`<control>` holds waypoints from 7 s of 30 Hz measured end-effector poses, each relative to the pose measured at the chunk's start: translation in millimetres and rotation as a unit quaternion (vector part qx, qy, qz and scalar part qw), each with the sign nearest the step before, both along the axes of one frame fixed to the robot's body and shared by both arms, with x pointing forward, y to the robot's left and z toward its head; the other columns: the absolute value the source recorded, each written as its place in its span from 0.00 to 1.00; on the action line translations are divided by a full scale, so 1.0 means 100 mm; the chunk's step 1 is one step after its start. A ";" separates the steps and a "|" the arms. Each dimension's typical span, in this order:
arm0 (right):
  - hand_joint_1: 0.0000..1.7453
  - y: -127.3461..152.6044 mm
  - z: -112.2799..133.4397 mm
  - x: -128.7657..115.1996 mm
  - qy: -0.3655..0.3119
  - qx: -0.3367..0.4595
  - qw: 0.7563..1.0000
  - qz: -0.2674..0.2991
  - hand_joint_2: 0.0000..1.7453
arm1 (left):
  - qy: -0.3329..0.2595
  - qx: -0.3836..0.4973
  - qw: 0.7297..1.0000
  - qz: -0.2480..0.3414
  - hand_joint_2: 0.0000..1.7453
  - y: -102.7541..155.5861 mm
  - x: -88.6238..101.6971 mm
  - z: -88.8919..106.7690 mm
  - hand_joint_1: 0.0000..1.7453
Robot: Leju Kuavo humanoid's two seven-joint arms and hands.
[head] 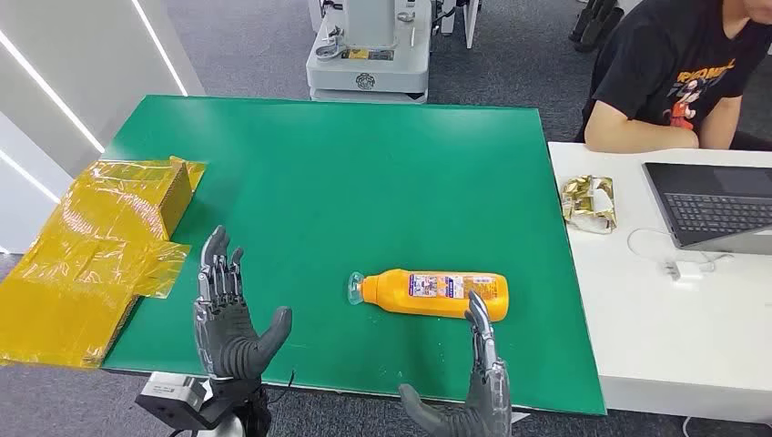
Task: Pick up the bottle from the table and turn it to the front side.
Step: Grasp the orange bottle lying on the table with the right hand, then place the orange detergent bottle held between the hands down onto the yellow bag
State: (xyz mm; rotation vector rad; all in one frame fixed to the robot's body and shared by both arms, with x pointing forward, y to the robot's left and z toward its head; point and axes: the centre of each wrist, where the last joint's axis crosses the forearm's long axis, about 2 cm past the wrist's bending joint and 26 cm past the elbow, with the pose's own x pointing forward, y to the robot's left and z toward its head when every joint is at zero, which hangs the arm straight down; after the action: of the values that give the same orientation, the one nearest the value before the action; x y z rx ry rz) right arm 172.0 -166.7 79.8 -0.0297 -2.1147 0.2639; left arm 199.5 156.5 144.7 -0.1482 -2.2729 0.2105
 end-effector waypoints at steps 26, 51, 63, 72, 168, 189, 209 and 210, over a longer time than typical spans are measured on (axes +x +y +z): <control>0.00 -0.09 0.16 0.18 -0.070 -0.120 0.990 0.005 1.00 | 0.006 0.005 1.000 0.008 1.00 0.03 -0.07 -0.03 0.00; 0.00 -1.40 1.37 2.55 -0.005 -0.595 0.801 0.070 1.00 | -0.022 0.018 0.995 -0.090 1.00 -0.01 0.19 -0.01 0.00; 0.00 -1.11 1.27 2.79 0.045 -0.598 0.784 0.158 1.00 | -0.017 0.017 0.996 -0.087 1.00 -0.01 0.27 -0.03 0.00; 0.00 -0.99 1.03 2.73 0.068 -0.604 0.771 0.189 1.00 | -0.012 0.015 0.996 -0.084 1.00 -0.02 0.29 -0.05 0.00; 1.00 -1.19 0.40 2.35 0.075 -0.640 0.764 -0.030 1.00 | 0.012 0.006 0.998 -0.060 1.00 0.01 0.35 -0.12 0.00; 1.00 -1.09 -0.08 1.70 0.092 -0.357 0.920 -0.132 1.00 | 0.026 -0.012 0.999 -0.022 1.00 0.01 0.33 -0.13 0.00; 1.00 -0.81 -0.09 1.35 0.056 -0.295 0.948 -0.101 1.00 | 0.005 -0.021 0.996 -0.090 1.00 -0.13 0.59 0.12 0.00; 1.00 -0.78 -0.08 1.36 0.056 -0.294 0.949 -0.095 1.00 | 0.005 -0.019 0.995 -0.095 1.00 -0.15 0.61 0.12 0.00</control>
State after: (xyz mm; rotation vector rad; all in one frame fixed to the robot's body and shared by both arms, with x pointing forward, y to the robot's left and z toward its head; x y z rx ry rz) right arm 307.7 -244.6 72.0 -0.5537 -1.8361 0.7519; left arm 260.5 141.1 157.0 -0.3803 -2.2298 0.1554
